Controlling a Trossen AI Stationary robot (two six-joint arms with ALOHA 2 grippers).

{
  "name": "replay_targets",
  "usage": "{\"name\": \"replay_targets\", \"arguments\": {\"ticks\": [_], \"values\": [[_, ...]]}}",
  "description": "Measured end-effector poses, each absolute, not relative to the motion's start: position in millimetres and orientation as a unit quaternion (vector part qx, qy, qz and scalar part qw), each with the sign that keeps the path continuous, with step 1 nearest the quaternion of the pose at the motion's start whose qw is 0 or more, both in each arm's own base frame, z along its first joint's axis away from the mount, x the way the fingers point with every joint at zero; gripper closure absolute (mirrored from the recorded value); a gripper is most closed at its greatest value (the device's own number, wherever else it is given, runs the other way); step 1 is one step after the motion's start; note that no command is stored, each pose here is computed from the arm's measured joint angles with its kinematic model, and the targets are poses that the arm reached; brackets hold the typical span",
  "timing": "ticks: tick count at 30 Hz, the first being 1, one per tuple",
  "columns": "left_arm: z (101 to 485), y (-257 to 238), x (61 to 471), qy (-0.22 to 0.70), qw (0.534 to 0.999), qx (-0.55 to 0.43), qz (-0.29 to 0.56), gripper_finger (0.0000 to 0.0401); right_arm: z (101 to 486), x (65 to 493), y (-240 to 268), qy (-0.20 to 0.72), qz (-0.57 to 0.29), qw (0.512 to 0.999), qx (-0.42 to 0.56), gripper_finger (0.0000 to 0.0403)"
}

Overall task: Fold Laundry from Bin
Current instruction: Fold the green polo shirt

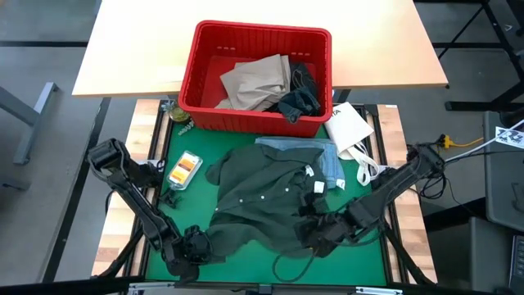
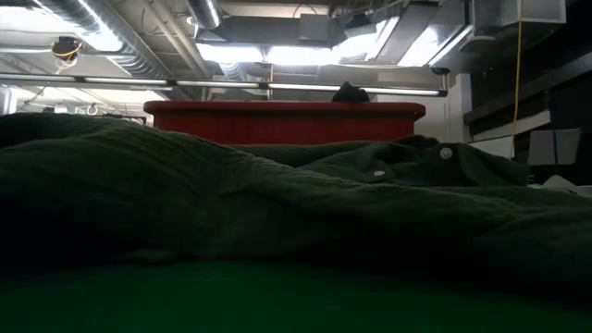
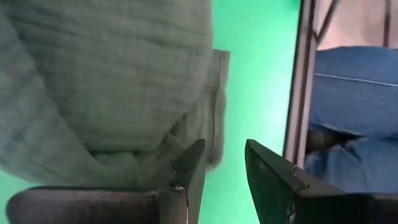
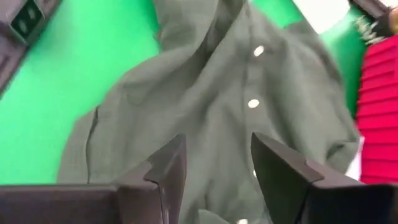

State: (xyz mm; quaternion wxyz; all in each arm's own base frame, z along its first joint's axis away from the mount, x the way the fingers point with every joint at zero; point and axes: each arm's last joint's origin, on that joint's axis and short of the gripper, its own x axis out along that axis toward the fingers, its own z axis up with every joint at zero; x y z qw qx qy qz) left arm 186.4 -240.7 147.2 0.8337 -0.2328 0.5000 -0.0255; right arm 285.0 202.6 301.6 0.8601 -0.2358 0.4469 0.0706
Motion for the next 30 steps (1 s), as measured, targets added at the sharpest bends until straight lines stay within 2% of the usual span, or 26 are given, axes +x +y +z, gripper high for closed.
{"name": "replay_targets", "arguments": {"ticks": [8, 14, 18, 25, 30], "values": [[148, -241, 189, 0.47, 0.851, -0.233, -0.01, 0.0293, 239, 304, 226, 0.548, 0.135, 0.799, -0.209, 0.0226], [138, -243, 189, 0.479, 0.849, -0.224, -0.003, 0.0293, 193, 315, 234, 0.598, 0.127, 0.759, -0.225, 0.0226], [126, -246, 189, 0.511, 0.831, -0.221, -0.008, 0.0293, 170, 318, 236, 0.625, 0.126, 0.736, -0.23, 0.0226], [123, -249, 181, 0.612, 0.747, -0.256, -0.044, 0.0297, 147, 309, 234, 0.713, 0.125, 0.663, -0.188, 0.0226], [121, -246, 169, 0.712, 0.651, -0.252, -0.072, 0.0325, 142, 302, 232, 0.756, 0.124, 0.622, -0.162, 0.0226]]}}
